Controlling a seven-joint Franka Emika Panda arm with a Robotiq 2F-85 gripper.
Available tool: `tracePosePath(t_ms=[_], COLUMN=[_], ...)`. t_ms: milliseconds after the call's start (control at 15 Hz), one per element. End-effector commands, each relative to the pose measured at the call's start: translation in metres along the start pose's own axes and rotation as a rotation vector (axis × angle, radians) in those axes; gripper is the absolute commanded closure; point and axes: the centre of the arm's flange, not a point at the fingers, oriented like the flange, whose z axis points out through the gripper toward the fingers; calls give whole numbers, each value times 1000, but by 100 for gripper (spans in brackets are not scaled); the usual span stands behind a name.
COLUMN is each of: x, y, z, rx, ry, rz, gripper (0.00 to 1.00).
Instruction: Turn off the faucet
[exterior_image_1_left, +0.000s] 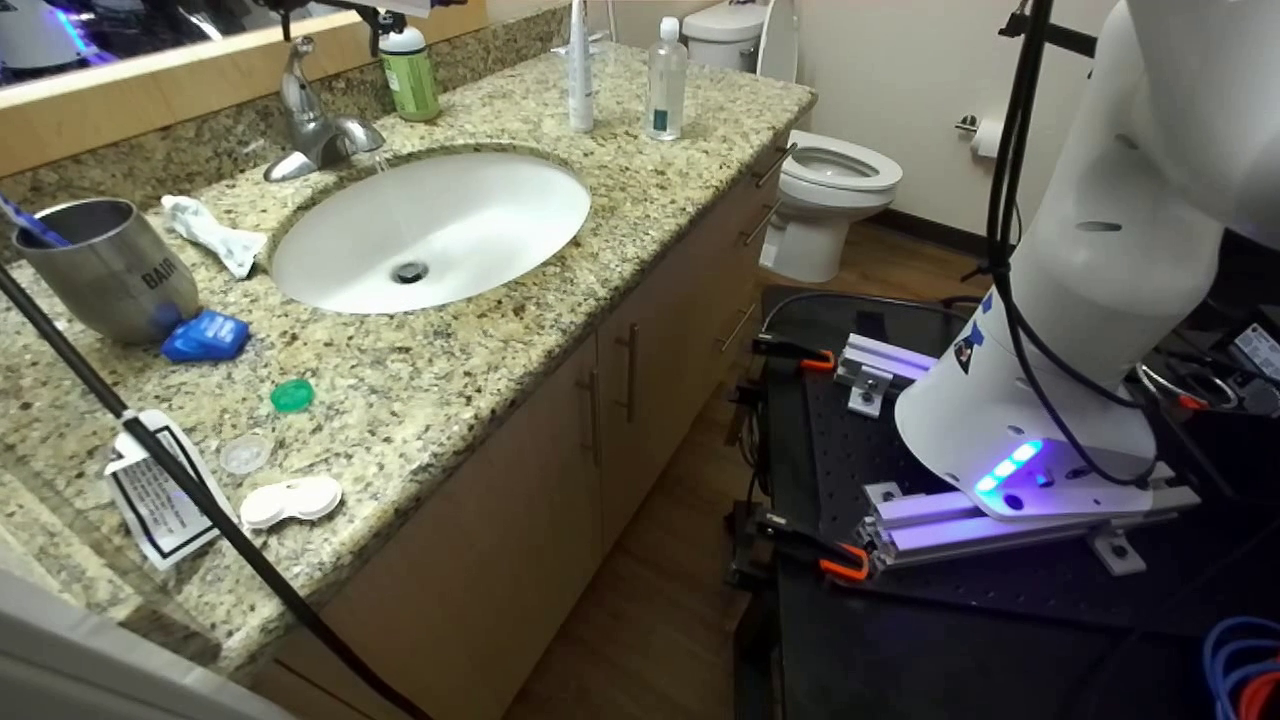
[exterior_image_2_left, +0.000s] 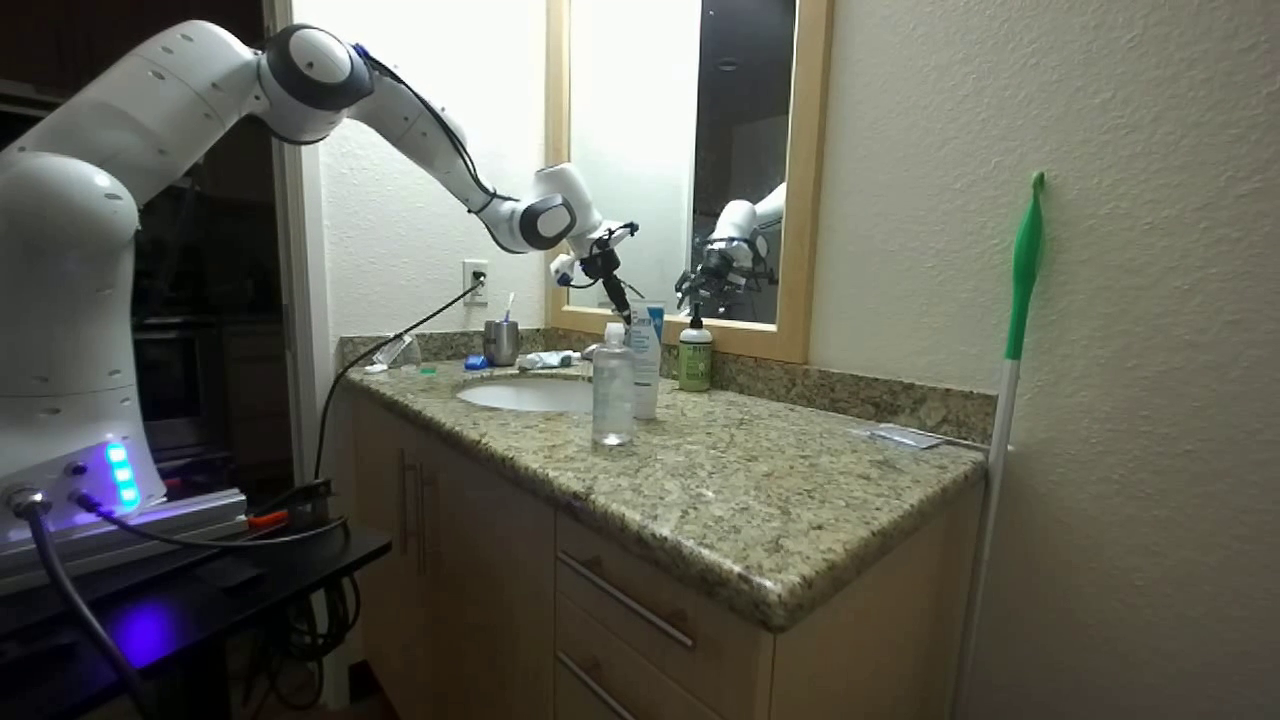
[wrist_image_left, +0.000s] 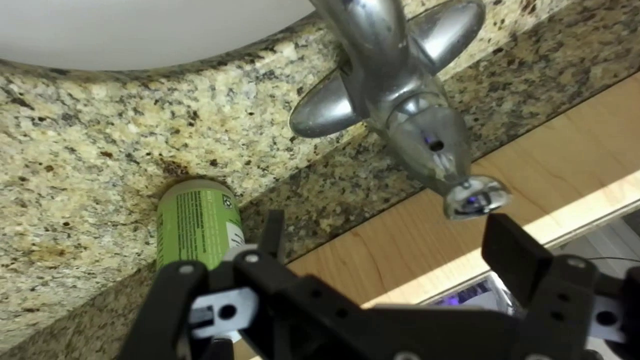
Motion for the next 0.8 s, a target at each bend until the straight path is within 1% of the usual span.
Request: tracePosePath(t_ms=[0,267,467,533,733], x=[0,0,-7,-5,-4], y=[3,5,14,29,45], z=[2,4,16,20,26], rx=[-6,-12,-39,-39,-40], ry=[0,0,-64,-81,-145], rz=[0,0,3,6,22], gripper=[0,0,0,0,0])
